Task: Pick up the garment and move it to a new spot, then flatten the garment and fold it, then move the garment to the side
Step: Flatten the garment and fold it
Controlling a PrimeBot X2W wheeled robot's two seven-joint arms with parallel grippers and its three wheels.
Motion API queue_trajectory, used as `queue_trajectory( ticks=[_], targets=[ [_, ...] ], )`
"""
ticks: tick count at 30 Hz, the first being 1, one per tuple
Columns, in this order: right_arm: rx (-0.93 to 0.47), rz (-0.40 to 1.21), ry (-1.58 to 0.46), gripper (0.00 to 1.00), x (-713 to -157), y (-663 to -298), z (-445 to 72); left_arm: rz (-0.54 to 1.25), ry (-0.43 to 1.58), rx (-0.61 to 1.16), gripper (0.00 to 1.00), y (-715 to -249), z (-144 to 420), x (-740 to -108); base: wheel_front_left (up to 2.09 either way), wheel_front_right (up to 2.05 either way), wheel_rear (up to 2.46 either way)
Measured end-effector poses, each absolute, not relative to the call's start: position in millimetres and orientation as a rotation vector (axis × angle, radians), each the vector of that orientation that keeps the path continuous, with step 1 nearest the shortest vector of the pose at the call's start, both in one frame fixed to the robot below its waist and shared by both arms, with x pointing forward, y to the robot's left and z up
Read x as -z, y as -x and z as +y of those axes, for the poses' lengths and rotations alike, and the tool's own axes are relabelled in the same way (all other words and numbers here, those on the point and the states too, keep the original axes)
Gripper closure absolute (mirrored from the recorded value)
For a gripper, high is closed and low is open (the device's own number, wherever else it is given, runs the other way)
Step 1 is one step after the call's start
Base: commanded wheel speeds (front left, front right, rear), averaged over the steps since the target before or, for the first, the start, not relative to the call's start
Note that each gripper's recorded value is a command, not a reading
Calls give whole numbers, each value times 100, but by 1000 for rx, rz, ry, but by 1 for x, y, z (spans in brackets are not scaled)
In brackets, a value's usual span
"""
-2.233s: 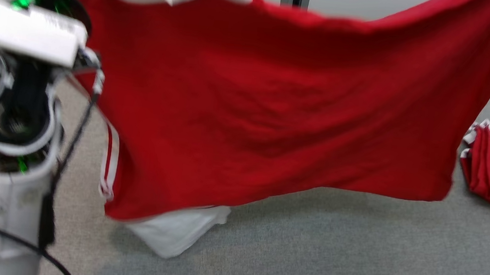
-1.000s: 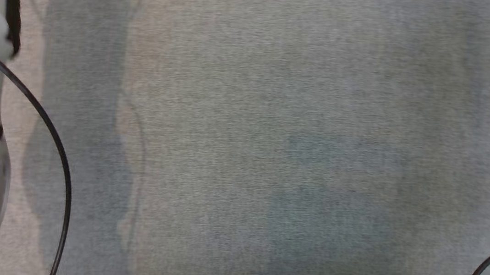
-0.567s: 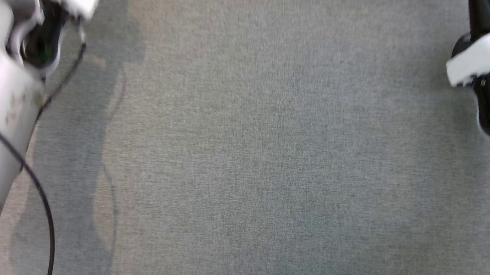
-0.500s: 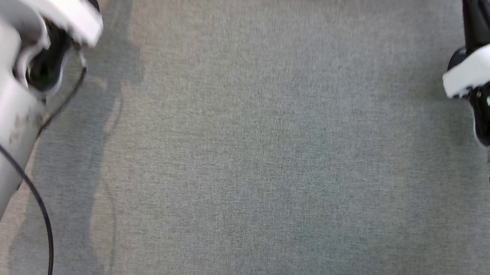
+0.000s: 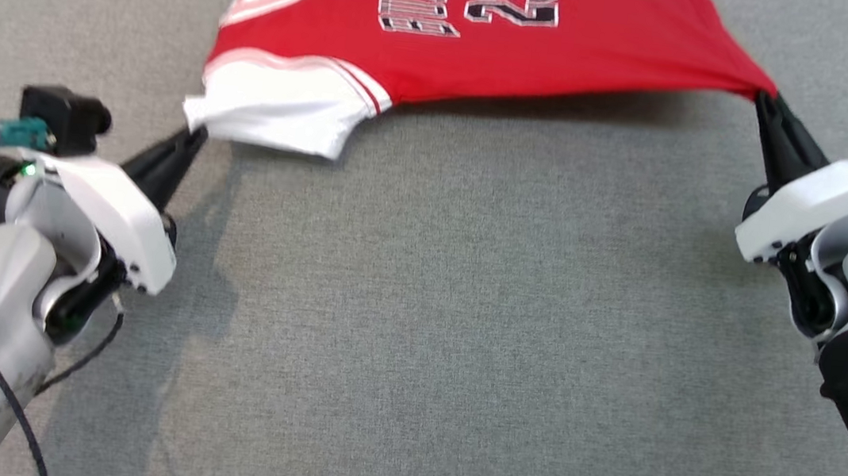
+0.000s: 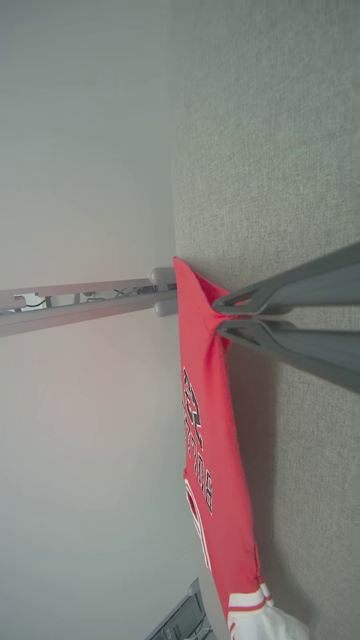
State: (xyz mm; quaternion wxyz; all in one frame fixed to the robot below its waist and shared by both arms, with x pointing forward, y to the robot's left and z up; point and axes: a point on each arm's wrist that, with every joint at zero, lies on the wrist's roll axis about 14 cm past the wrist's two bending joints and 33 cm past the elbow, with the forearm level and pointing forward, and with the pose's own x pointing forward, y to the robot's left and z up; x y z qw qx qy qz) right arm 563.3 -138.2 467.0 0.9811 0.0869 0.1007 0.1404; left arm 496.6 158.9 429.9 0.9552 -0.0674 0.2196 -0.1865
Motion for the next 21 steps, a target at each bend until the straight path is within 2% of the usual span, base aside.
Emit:
queue_trajectory(
  ticks=[9, 21],
  targets=[
    [-267, 267, -166, 100, -460, -534, -145, 505, 91, 458, 100, -455, 154, -432, 0, 0, 0],
    [-239, 457, -131, 100, -440, -484, -176, 625, -7, 632, 100, -389, 135, -430, 0, 0, 0]
  ],
)
